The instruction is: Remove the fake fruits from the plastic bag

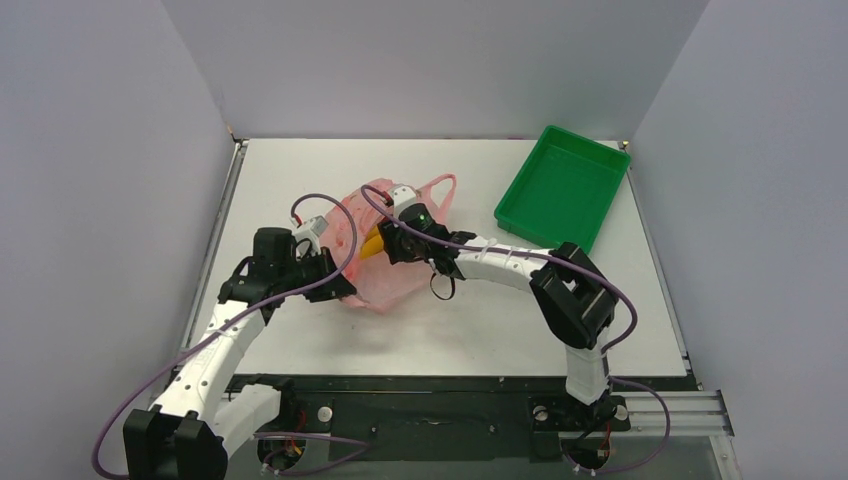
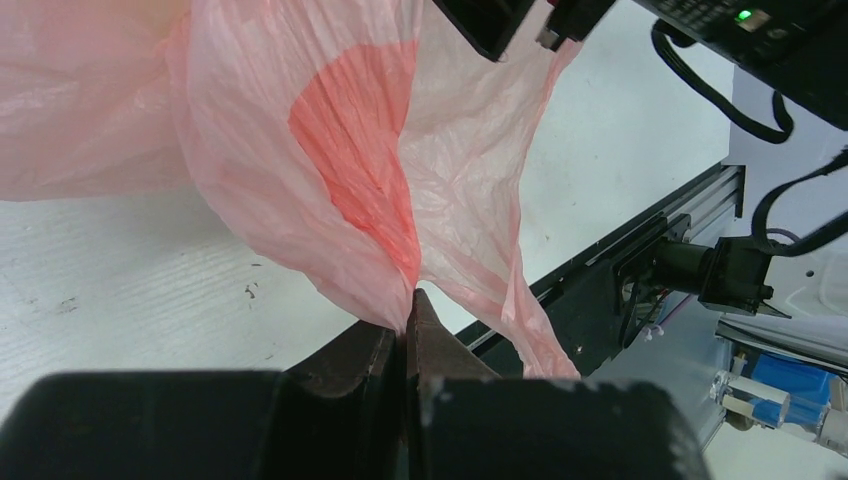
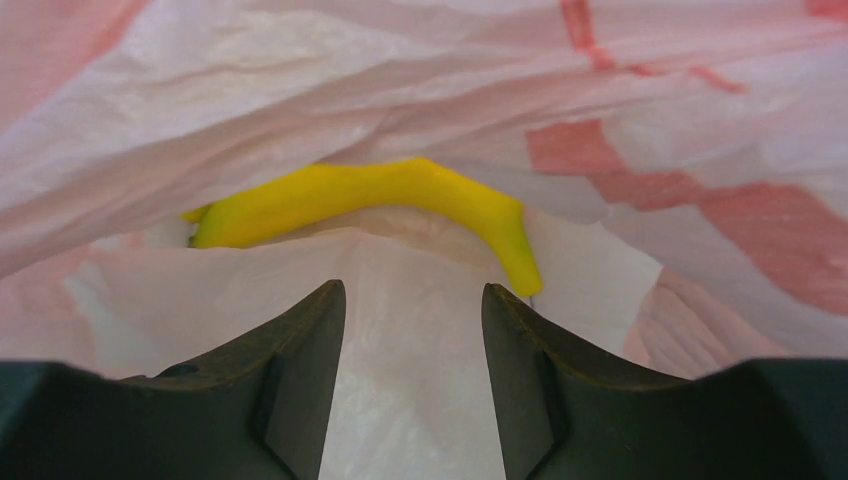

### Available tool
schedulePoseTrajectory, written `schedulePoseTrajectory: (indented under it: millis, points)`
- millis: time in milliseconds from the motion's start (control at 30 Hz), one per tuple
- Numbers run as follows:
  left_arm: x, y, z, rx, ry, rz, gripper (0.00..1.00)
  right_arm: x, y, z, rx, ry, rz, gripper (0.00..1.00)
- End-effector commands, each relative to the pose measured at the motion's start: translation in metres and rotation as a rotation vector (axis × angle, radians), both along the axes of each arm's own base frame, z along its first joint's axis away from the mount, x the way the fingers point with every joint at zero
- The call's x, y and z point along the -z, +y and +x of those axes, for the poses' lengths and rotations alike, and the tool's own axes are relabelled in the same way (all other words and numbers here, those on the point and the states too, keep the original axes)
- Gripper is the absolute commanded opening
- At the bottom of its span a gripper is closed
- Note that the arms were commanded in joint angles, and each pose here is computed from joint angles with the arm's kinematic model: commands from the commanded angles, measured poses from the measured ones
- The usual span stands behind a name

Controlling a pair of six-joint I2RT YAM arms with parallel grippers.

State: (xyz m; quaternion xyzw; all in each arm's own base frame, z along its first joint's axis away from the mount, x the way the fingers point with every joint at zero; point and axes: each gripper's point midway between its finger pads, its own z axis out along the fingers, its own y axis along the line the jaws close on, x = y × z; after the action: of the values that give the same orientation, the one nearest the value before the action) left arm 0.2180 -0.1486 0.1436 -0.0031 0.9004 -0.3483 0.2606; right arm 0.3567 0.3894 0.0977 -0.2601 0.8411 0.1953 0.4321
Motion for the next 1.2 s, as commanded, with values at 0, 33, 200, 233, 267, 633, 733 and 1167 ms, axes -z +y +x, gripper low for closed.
schedulePoseTrajectory:
  millis: [0, 33, 200, 233, 267, 633, 733, 1167]
  points:
    - [-0.010, -0.001, 0.009, -0.008, -0.065, -0.003, 0.00, -0.004, -0.003, 0.025, 0.050, -0.067, 0.010, 0.50]
    - [-0.010, 0.000, 0.010, -0.009, -0.066, -0.001, 0.00, -0.002, -0.006, 0.028, 0.072, -0.073, -0.005, 0.52]
    - [-0.011, 0.000, 0.009, -0.010, -0.072, -0.001, 0.00, 0.012, -0.015, 0.047, 0.124, -0.051, -0.040, 0.56]
    - [-0.011, 0.000, 0.009, -0.010, -0.072, -0.001, 0.00, 0.012, -0.015, 0.050, 0.129, -0.052, -0.041, 0.57]
    - [-0.010, 0.000, 0.009, -0.009, -0.070, 0.000, 0.00, 0.015, -0.016, 0.052, 0.130, -0.050, -0.046, 0.58]
    - [-0.006, -0.005, 0.008, 0.005, -0.047, -0.006, 0.00, 0.023, -0.006, 0.054, 0.172, 0.020, 0.017, 0.64]
    - [0.001, -0.011, 0.005, 0.017, -0.001, 0.010, 0.00, 0.004, -0.008, 0.048, 0.267, 0.074, 0.113, 0.64]
    - [-0.003, -0.034, -0.003, -0.060, -0.004, -0.079, 0.00, -0.053, 0.016, 0.021, 0.540, 0.414, 0.662, 0.53]
